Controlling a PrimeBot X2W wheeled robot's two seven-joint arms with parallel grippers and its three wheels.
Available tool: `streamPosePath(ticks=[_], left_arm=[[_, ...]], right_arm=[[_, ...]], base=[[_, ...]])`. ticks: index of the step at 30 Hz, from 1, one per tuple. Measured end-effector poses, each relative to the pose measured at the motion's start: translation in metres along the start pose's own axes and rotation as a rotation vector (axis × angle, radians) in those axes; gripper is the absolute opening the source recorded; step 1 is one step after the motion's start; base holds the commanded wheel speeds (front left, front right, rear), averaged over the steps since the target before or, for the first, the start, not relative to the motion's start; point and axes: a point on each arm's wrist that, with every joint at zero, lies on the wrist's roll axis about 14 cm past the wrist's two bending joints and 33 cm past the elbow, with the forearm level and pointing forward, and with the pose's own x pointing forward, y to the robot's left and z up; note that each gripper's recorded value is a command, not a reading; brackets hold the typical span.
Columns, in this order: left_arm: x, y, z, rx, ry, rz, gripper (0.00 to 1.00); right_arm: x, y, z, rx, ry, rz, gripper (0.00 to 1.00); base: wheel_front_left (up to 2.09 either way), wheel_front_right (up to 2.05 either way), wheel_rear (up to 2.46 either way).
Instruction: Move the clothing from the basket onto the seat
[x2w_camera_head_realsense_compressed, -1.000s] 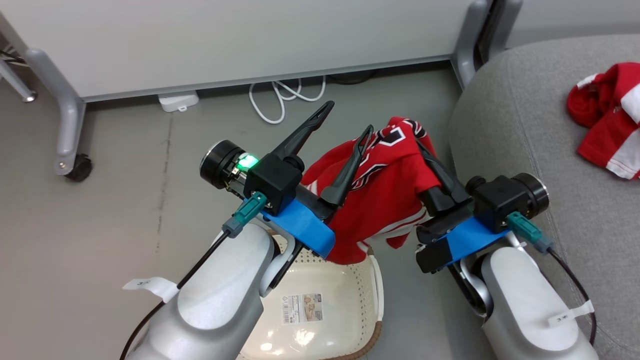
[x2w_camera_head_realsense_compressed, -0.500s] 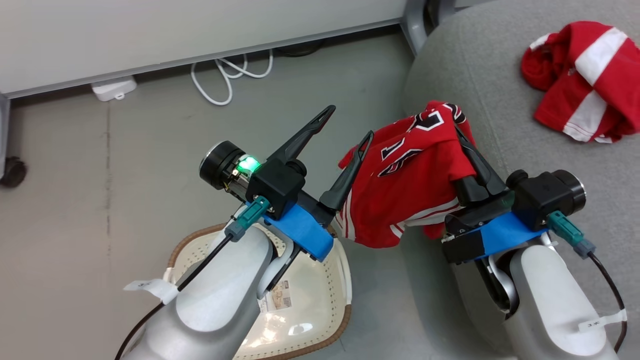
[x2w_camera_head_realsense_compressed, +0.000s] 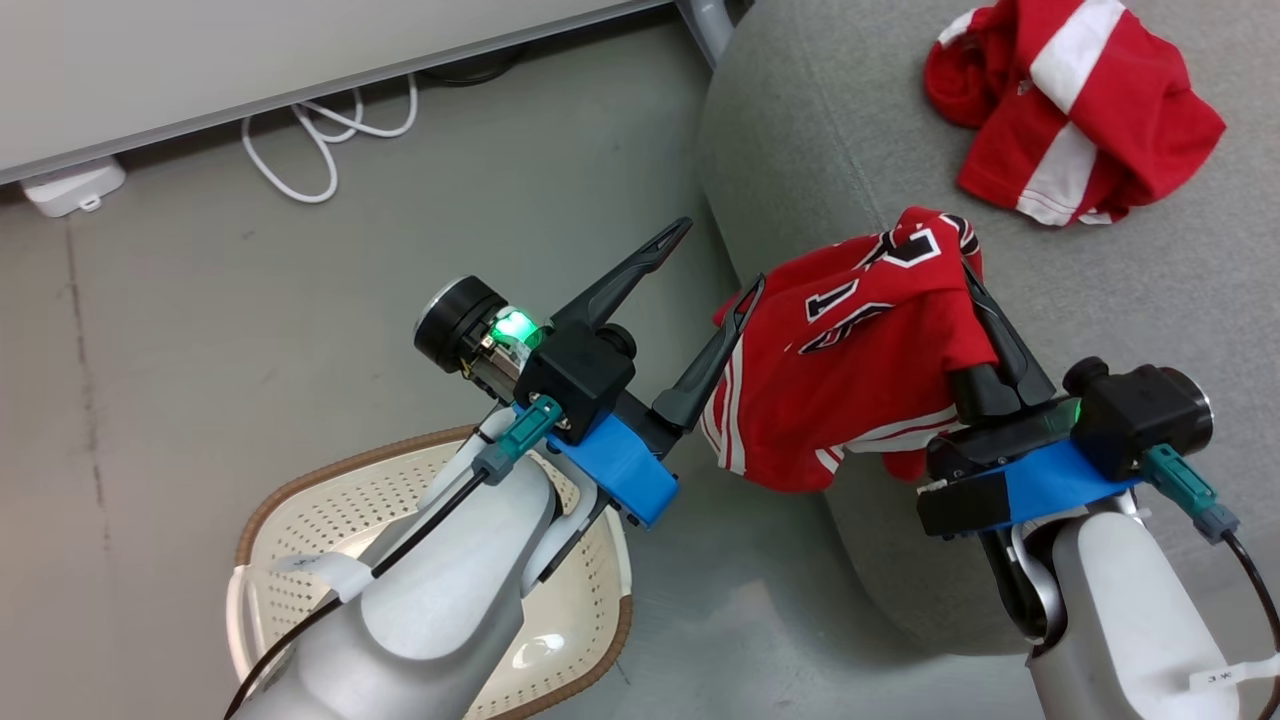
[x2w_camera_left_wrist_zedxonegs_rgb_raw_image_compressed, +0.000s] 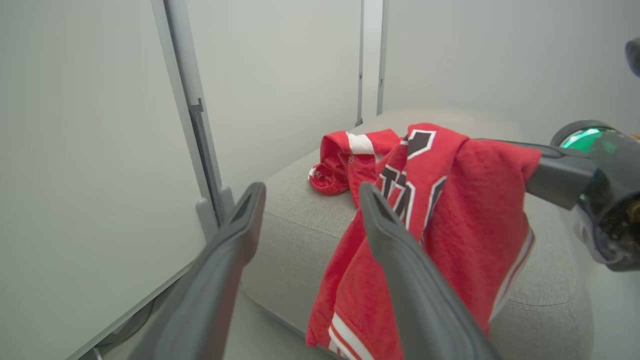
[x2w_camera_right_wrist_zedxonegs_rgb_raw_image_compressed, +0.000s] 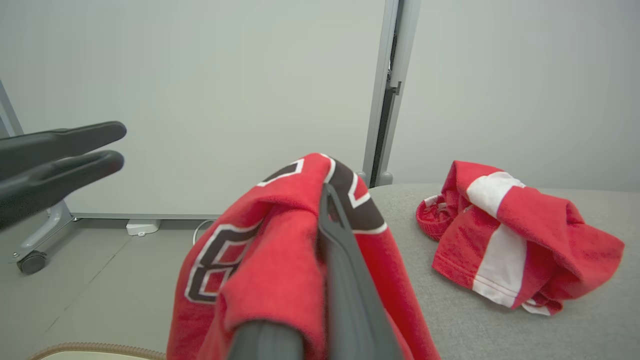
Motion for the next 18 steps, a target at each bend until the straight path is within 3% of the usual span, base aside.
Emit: streamPosePath(ticks=[9,18], left_arm=[[0.010,-0.016,-0.008,-0.017,0.007,-0.055,1.00],[0.009,-0.006,-0.012,-0.018,0.012,-0.034,1.00]], right_arm=[[-0.018,-0.020,-0.007,-0.001,0.028,-0.072,0.00],[-0.010,-0.018,-0.001,-0.003,0.008,-0.064,0.00]], base=[[0.00,0.00,0.00],[0.00,0.00,0.00]])
